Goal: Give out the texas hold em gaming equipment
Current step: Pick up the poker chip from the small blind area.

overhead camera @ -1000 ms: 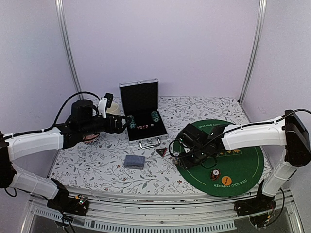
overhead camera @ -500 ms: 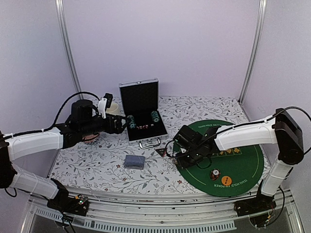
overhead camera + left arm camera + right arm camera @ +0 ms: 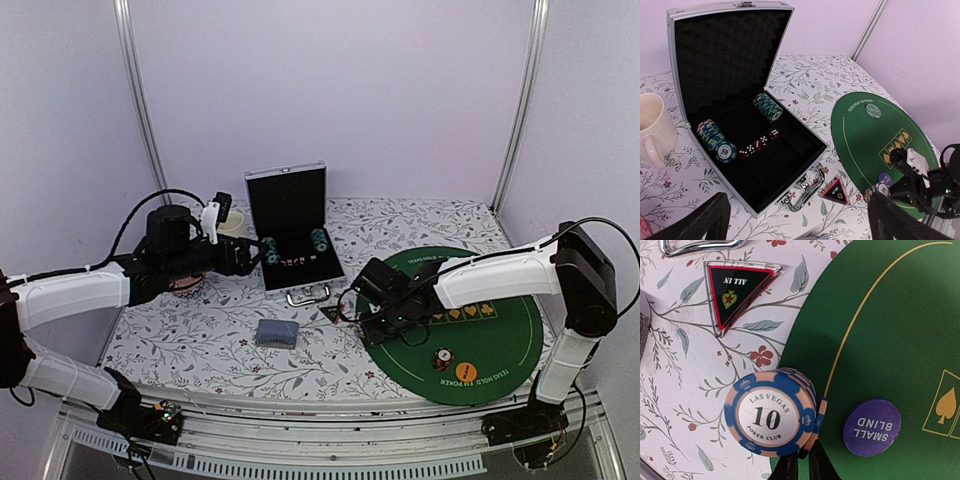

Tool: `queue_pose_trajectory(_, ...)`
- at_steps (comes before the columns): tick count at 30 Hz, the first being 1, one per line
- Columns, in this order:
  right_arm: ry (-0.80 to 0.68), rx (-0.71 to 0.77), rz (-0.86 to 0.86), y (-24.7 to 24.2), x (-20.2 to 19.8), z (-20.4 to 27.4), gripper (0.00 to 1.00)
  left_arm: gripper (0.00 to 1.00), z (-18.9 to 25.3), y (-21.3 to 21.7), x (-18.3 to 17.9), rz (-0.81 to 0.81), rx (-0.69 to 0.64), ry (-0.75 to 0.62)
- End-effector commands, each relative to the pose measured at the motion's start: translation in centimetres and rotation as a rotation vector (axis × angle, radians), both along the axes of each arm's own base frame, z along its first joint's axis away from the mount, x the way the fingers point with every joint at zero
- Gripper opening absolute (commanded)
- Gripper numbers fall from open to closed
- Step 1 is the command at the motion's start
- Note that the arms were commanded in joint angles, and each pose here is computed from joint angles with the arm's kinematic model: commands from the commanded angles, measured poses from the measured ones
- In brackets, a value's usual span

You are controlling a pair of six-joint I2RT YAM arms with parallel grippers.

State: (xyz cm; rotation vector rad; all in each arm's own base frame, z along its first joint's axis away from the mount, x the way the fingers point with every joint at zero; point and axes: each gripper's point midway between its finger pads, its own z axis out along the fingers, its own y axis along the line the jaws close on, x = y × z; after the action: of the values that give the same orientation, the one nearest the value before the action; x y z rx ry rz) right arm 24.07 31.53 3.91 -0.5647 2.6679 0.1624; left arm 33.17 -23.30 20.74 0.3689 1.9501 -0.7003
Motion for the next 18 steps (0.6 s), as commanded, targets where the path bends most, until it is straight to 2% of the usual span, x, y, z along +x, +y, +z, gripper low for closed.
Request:
queue_pose_trajectory(1, -0.017, -0.034, -0.019, -0.3, 0.5, 0.0, 0.08, 0.98, 0.5, 0.4, 0.4, 0.008, 0.001, -0.012)
queue_pose_trajectory(4, -0.022, -0.049, -0.024, -0.7, 0.5, 0.1, 0.04, 0.98, 0.5, 0.4, 0.4, 0.008, 0.001, -0.012)
queue_pose_trajectory(13, -0.054, -0.118, -0.066, -2.6, 0.9, 0.8, 0.02, 0.98, 0.5, 0.4, 0.4, 0.007, 0.0, -0.011)
queue_pose_trajectory(18, -0.108, -0.13, -0.104, -4.0, 2.0, 3.6, 0.02, 0.98, 0.6, 0.3, 0.5, 0.005, 0.002, -0.013)
